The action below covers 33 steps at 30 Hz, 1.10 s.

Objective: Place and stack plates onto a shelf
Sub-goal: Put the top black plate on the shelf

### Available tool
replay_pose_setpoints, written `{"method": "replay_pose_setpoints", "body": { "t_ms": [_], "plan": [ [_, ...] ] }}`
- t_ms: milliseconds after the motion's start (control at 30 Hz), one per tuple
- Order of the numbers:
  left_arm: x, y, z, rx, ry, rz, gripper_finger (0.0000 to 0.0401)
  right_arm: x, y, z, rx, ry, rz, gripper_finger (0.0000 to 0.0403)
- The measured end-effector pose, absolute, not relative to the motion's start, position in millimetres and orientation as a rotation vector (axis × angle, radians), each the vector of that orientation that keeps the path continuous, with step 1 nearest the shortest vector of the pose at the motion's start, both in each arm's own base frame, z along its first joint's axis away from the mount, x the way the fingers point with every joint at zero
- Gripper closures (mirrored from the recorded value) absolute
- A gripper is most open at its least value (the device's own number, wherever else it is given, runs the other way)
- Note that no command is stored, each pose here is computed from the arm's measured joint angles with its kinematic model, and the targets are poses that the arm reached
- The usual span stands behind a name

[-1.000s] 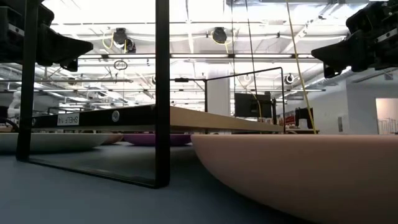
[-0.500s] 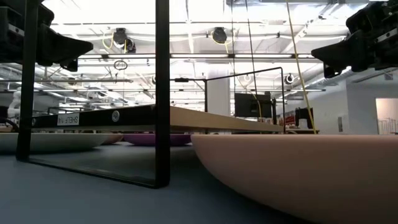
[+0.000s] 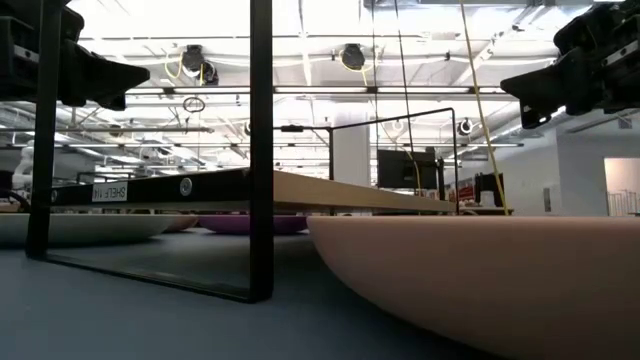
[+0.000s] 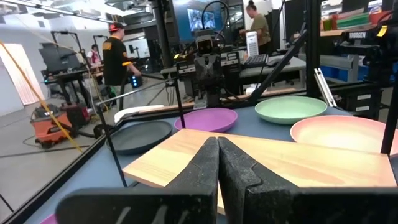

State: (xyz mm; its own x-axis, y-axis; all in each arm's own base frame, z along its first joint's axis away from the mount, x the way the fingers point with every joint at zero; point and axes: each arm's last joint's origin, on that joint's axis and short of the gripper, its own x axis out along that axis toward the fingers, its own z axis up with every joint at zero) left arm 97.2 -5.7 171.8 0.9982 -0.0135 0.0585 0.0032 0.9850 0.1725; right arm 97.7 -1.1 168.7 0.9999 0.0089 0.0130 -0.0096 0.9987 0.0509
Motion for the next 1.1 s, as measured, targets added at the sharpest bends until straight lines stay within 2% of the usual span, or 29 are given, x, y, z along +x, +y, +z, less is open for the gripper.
{"method": "replay_pose_setpoints", "body": {
  "t_ms": [267,500,733,1100],
  "plan": [
    [97.2,-5.7,171.8,0.143,-0.060,-0.009,0.0398,97.5,-0.4,171.8,0.088,-0.042,0.035,0.0403],
    [97.2,-5.7,171.8,0.141,-0.060,-0.009,0.0398,100.3,-1.2,167.8,0.072,0.030,0.007,0.0403],
    [97.2,-5.7,171.9,0.141,-0.060,-0.009,0.0398,103.8,-2.1,209.6,0.072,0.007,-0.022,0.0403],
    [97.1,-5.7,171.9,0.147,-0.060,-0.008,0.0398,129.7,-2.4,303.3,0.122,0.056,-0.024,0.0403]
  ]
}}
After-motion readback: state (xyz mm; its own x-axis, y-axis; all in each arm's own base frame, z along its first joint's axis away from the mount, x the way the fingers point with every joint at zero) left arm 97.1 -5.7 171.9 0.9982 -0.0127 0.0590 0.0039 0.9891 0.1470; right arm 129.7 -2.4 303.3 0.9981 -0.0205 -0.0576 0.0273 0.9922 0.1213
